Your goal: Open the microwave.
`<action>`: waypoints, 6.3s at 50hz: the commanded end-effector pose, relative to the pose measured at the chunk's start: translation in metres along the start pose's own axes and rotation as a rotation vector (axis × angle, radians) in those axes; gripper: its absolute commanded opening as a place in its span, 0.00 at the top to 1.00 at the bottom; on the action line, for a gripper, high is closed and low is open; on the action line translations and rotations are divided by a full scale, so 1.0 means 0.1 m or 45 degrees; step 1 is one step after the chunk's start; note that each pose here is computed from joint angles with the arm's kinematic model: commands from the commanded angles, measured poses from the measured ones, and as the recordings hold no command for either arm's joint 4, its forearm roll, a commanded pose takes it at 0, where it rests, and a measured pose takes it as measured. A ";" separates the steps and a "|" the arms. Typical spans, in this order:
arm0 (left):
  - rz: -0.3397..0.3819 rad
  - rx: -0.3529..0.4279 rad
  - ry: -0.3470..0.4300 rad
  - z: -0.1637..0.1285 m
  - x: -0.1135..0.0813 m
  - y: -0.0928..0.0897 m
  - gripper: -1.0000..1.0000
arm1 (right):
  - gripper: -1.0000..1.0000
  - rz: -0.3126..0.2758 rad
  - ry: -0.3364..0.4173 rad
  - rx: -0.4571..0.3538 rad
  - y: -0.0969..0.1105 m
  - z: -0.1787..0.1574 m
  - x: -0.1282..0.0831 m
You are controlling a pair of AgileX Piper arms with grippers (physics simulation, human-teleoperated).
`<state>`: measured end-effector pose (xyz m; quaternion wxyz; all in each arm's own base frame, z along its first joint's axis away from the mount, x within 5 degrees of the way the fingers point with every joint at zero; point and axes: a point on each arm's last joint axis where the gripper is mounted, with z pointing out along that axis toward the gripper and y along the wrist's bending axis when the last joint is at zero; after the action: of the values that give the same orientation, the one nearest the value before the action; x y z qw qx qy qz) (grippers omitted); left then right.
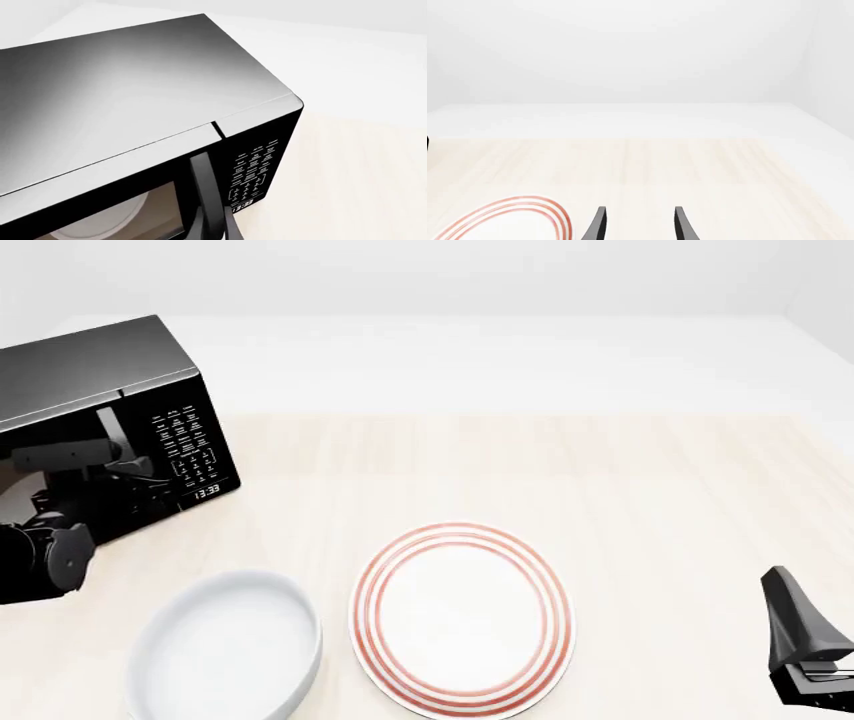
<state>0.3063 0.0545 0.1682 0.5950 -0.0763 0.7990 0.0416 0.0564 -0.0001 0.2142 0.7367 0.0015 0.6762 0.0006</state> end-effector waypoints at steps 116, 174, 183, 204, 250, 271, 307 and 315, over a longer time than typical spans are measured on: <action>-0.066 0.052 -0.052 -0.51 0.29 -0.13 1.00 | 0.00 0.000 0.000 0.000 0.00 0.00 0.00; -0.059 0.096 -0.049 -0.71 0.38 -0.20 1.00 | 0.00 0.001 0.000 0.000 0.00 0.00 0.00; -0.054 0.106 -0.044 -0.74 0.42 -0.22 1.00 | 0.00 0.000 0.000 0.000 0.00 0.00 0.00; -0.048 0.121 -0.050 -0.84 0.43 -0.23 1.00 | 0.00 0.000 0.000 0.000 0.00 0.00 0.00; -0.033 0.132 -0.038 -1.00 0.49 -0.24 1.00 | 0.00 0.000 0.000 0.000 0.00 0.00 0.00; -0.026 0.137 -0.041 -1.07 0.47 -0.24 1.00 | 0.00 0.001 0.001 -0.001 0.00 0.00 0.00; -0.082 0.113 -0.043 -1.11 0.52 -0.19 0.00 | 0.00 0.000 0.000 0.000 0.00 0.00 0.00; -0.109 0.078 -0.050 -1.14 0.52 -0.13 0.00 | 0.00 0.000 0.000 0.000 0.00 0.00 0.00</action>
<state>0.1899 0.0207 0.1535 0.6180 -0.0869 0.7813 0.0011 0.0564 -0.0001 0.2142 0.7367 0.0015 0.6762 0.0006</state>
